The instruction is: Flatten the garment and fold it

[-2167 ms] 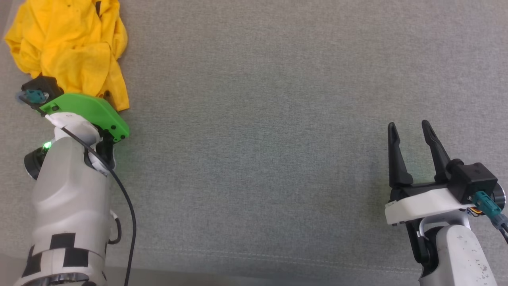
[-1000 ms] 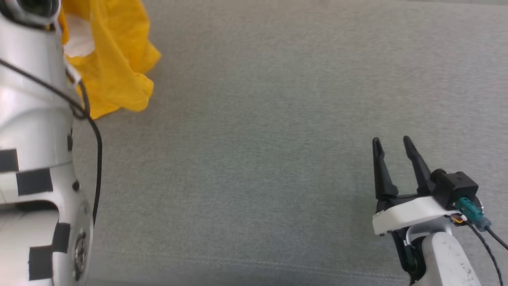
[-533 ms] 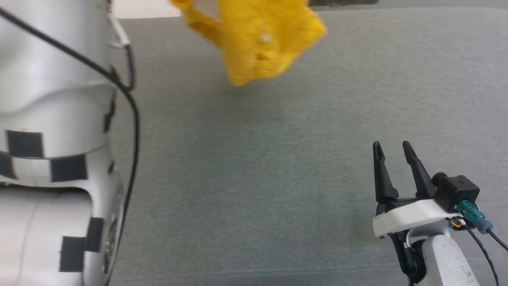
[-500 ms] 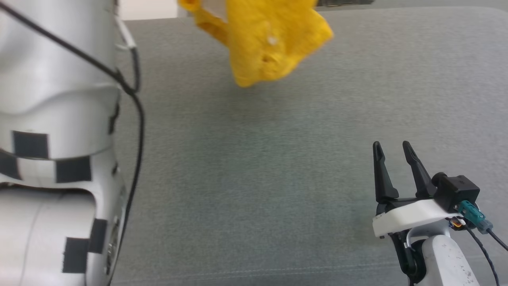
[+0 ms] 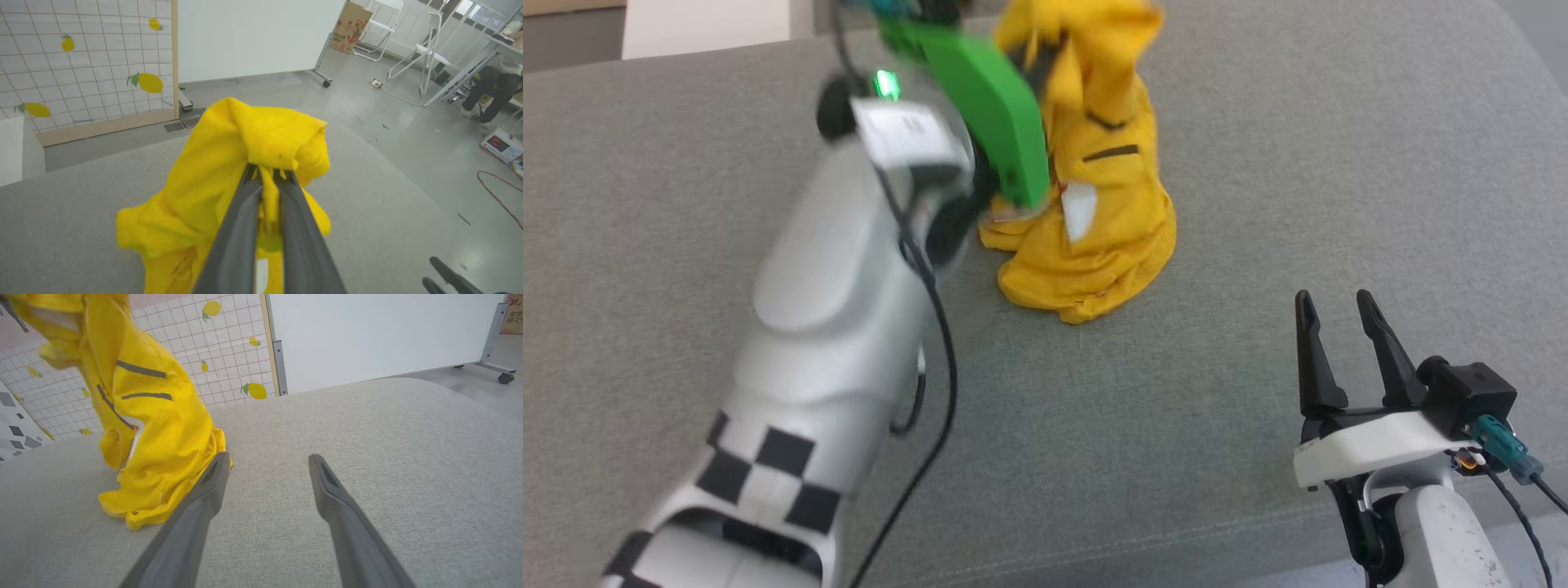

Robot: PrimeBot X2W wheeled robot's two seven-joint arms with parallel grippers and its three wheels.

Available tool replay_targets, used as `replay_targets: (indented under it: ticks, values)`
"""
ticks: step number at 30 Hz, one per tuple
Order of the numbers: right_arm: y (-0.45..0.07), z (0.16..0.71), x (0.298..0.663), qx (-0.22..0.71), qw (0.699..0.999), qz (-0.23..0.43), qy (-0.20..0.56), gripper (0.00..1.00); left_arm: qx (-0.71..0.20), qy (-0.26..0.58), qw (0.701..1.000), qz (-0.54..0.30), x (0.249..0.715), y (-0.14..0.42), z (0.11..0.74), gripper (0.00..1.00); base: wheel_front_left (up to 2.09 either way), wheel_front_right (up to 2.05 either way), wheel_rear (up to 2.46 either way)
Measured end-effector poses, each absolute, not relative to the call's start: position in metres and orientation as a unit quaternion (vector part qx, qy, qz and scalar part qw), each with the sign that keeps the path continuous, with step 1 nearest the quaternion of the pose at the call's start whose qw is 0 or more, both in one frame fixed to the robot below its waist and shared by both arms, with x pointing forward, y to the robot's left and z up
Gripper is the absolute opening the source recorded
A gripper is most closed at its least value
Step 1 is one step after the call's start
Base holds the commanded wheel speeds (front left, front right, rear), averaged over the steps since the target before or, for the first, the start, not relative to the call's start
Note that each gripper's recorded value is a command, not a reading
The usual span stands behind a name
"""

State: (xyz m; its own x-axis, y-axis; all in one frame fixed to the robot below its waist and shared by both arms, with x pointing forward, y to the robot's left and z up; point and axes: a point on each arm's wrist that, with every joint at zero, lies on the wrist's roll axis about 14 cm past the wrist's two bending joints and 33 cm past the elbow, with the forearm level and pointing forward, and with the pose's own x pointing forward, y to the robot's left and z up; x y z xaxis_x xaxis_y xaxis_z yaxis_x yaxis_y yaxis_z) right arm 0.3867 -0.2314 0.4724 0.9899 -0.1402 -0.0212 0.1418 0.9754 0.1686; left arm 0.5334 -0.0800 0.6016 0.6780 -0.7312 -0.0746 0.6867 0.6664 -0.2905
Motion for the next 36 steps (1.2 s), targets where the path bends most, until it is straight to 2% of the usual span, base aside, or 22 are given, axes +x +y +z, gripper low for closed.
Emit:
replay_targets:
  ticks: [3,9,14,15,16,17,24,27,28,32,36]
  values:
    - [-0.237,0.468,0.384,0.085,0.993,-0.081,0.01,1.0,-0.086,0.176,0.901,-0.387,0.519,-0.085,0.527,0.0,0.0,0.0,0.0]
    - [-0.248,0.463,0.377,0.083,0.991,-0.099,0.02,1.0,-0.022,0.306,0.871,-0.383,0.484,-0.081,0.425,0.0,0.0,0.0,0.0]
    - [-0.254,0.463,0.374,0.081,0.991,-0.107,0.02,1.0,-0.021,0.362,0.853,-0.374,0.467,-0.076,0.394,0.0,0.0,0.0,0.0]
    - [-0.254,0.463,0.374,0.081,0.991,-0.108,0.019,1.0,-0.027,0.364,0.854,-0.372,0.468,-0.075,0.394,0.24,0.0,0.0,0.0]
    - [-0.254,0.463,0.374,0.081,0.991,-0.108,0.019,1.0,-0.038,0.366,0.853,-0.37,0.468,-0.075,0.396,0.86,0.0,0.0,0.0]
    - [-0.254,0.463,0.374,0.082,0.991,-0.108,0.018,1.0,-0.052,0.366,0.854,-0.366,0.469,-0.074,0.399,1.0,0.0,0.0,0.0]
    - [-0.247,0.471,0.375,0.086,0.992,-0.097,0.007,1.0,-0.173,0.313,0.866,-0.349,0.49,-0.069,0.459,1.0,0.0,0.0,0.0]
    - [-0.242,0.474,0.376,0.087,0.992,-0.089,0.002,1.0,-0.252,0.241,0.877,-0.329,0.51,-0.052,0.507,1.0,0.0,0.0,0.0]
    - [-0.24,0.477,0.376,0.088,0.992,-0.085,-0.002,1.0,-0.285,0.188,0.887,-0.312,0.522,-0.034,0.536,1.0,0.0,0.0,0.0]
    - [-0.235,0.484,0.379,0.089,0.993,-0.076,-0.013,1.0,-0.306,0.05,0.917,-0.252,0.541,0.028,0.59,1.0,0.0,0.0,0.0]
    - [-0.231,0.49,0.38,0.089,0.993,-0.07,-0.023,1.0,-0.254,-0.055,0.948,-0.183,0.534,0.089,0.606,1.0,0.0,0.0,0.0]
